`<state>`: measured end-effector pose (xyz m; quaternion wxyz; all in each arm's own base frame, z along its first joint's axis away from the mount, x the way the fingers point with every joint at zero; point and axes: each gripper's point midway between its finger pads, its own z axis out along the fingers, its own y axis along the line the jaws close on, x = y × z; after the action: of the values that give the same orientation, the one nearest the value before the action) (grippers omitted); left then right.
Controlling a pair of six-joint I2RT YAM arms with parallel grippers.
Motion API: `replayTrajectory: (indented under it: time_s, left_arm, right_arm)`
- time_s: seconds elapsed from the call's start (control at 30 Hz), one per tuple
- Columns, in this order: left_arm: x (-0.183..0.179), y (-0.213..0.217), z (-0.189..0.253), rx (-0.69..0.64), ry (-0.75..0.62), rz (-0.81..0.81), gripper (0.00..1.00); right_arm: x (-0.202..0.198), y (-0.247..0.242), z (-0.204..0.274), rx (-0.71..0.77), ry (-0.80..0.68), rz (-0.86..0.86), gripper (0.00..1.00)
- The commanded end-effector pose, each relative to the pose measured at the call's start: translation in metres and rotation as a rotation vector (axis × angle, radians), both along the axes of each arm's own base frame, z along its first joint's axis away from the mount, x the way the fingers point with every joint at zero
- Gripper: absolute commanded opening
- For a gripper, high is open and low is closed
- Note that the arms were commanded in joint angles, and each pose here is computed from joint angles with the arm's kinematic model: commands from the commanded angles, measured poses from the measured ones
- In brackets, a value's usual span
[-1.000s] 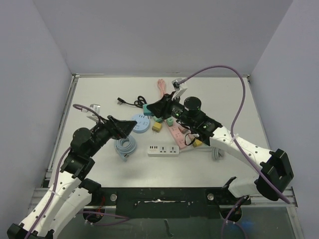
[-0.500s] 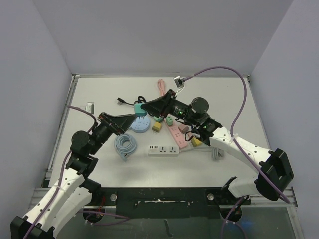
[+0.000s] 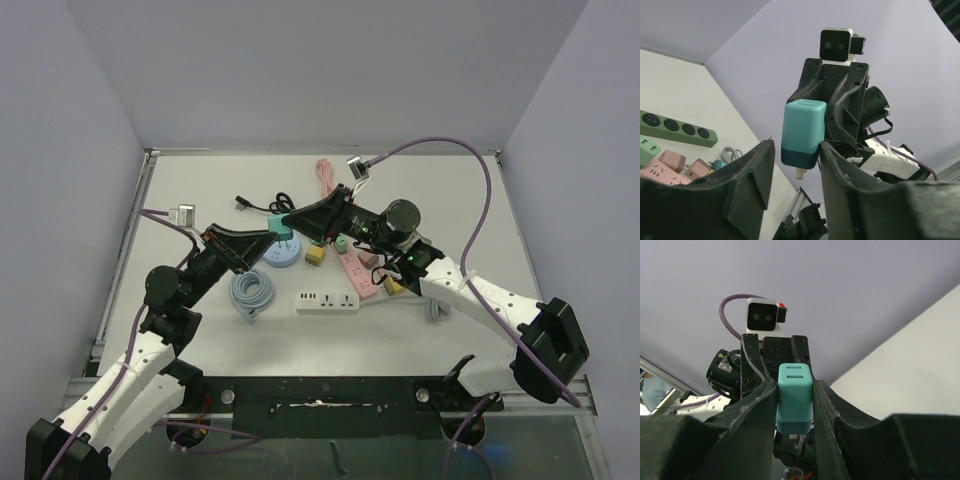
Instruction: Insert the plug
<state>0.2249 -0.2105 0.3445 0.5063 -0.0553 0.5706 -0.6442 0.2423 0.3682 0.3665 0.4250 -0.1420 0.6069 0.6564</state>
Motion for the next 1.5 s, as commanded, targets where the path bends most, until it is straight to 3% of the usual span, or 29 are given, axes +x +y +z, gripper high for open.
replayTrajectory:
  time_s: [0.0,0.07,0.2,0.27,0.37,0.53,0.67,0.83,1.27,1.37,1.47]
  left_arm:
    - [-0.017,-0.003,0.027,0.003,-0.136,-0.052,0.35]
    - [-0.022,-0.005,0.027,0.025,-0.162,-0.073,0.24]
    - [-0.026,-0.008,0.021,0.119,-0.201,-0.081,0.0]
    - [-0.025,-0.008,0.016,0.202,-0.214,-0.067,0.0]
    - [-0.024,-0.005,0.013,0.327,-0.231,-0.044,0.0]
    - [-0.031,-0.008,0.008,0.451,-0.262,-0.095,0.0]
    - [-0.032,-0.013,0.006,0.452,-0.235,-0.142,0.0]
    - [-0.043,-0.022,0.007,0.449,-0.24,-0.242,0.0]
    - [-0.055,-0.032,-0.005,0.469,-0.182,-0.4,0.0]
    - [-0.054,-0.033,-0.008,0.477,-0.162,-0.41,0.0]
    - [-0.053,-0.034,-0.01,0.476,-0.14,-0.414,0.0]
  right_arm:
    - [-0.009,-0.005,0.029,0.081,-0.079,0.024,0.28]
    - [-0.011,-0.004,0.028,0.074,-0.079,0.038,0.31]
    - [-0.01,-0.006,0.012,-0.014,-0.079,0.058,0.52]
    - [-0.012,-0.011,0.005,-0.07,-0.122,0.07,0.62]
    - [-0.015,-0.019,-0.001,-0.172,-0.191,0.09,0.69]
    - [-0.024,-0.025,-0.005,-0.299,-0.277,0.143,0.73]
    - [-0.032,-0.024,-0.005,-0.332,-0.326,0.206,0.74]
    - [-0.04,-0.024,-0.01,-0.39,-0.372,0.303,0.73]
    - [-0.049,-0.022,-0.043,-0.476,-0.265,0.438,0.6]
    - [-0.056,-0.022,-0.047,-0.467,-0.247,0.481,0.51]
    - [-0.064,-0.021,-0.045,-0.425,-0.236,0.535,0.34]
